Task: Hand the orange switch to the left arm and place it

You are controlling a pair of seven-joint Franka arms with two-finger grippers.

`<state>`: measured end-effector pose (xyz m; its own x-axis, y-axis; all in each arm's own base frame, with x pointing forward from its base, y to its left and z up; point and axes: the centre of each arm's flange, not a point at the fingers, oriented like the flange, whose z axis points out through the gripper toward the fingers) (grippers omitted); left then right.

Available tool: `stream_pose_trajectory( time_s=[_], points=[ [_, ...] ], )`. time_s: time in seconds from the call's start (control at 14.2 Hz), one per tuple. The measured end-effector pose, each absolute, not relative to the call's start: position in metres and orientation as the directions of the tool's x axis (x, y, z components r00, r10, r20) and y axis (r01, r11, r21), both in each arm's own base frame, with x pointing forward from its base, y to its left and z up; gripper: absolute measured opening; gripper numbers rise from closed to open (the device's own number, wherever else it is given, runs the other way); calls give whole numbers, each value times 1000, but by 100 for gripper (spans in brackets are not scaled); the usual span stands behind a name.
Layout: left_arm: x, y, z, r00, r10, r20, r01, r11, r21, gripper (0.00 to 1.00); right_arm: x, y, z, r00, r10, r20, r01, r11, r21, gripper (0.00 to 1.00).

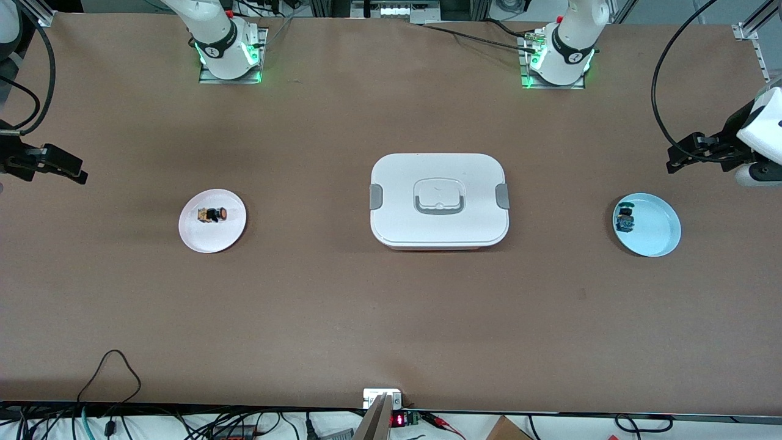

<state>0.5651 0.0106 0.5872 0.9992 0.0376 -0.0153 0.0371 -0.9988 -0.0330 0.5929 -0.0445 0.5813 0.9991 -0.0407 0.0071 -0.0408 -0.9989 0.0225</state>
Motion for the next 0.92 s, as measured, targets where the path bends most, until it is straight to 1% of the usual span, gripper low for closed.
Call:
stream_pose_trajectory(
  time_s=[0.28,0.92],
  points=[
    [564,11,586,999,38,-23,37,-999,-33,100,592,-48,576,999,-47,-17,-46,-999,22,100],
    [564,11,586,999,38,-25,37,-999,-33,100,600,-47,543,995,-46,-93,-44,-999,24,100]
  ],
)
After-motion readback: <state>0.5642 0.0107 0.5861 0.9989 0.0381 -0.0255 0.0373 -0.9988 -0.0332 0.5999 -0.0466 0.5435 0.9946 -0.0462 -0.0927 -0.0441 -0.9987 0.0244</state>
